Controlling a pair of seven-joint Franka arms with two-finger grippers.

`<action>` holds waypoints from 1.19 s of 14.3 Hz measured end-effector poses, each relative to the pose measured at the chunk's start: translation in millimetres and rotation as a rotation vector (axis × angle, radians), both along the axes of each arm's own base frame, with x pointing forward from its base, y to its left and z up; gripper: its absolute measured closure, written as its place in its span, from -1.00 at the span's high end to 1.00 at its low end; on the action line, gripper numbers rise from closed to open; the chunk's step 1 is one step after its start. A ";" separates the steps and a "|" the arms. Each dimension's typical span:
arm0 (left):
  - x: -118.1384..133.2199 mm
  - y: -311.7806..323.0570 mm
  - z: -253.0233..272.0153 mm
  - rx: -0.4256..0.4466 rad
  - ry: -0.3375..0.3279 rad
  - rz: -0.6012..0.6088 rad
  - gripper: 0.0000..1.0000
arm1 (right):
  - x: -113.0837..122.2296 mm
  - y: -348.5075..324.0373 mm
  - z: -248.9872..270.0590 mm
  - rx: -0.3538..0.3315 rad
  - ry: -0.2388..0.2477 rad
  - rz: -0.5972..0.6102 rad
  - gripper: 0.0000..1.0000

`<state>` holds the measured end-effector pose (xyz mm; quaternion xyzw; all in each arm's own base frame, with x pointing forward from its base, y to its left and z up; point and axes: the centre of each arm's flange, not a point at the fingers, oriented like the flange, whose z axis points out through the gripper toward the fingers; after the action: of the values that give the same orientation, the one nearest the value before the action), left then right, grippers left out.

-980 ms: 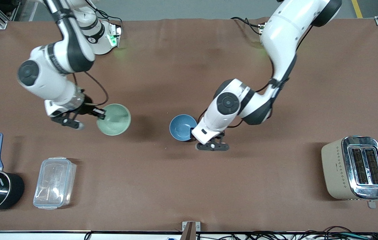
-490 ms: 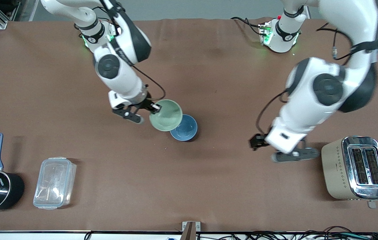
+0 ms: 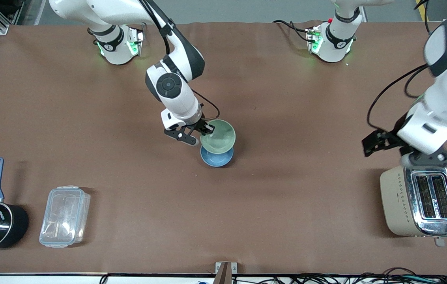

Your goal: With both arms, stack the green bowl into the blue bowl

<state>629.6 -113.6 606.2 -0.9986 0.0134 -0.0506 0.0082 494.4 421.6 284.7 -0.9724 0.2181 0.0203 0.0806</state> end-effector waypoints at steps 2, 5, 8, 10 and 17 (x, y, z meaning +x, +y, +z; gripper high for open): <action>-17.2 12.0 23.7 0.017 0.004 -0.040 1.00 | 0.9 2.8 -12.3 0.002 -0.009 -0.005 -0.89; -46.3 30.7 38.8 0.006 0.021 -0.046 1.00 | 6.1 -0.5 -14.8 0.004 -0.020 -0.018 -0.89; -72.4 49.8 41.2 -0.004 0.039 -0.036 1.00 | 9.3 -3.1 -14.8 0.004 -0.024 -0.024 -0.89; -83.1 49.6 43.3 0.000 0.041 -0.036 1.00 | 10.0 -2.9 -19.2 0.004 -0.029 -0.025 -0.89; -86.0 49.6 43.3 0.001 0.043 -0.036 1.00 | 10.6 -3.4 -42.1 -0.005 -0.027 -0.028 -0.40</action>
<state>543.7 -64.0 649.5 -0.9990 0.0315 -0.0293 0.0074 504.9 418.2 242.6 -0.9696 0.2308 0.0053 0.0817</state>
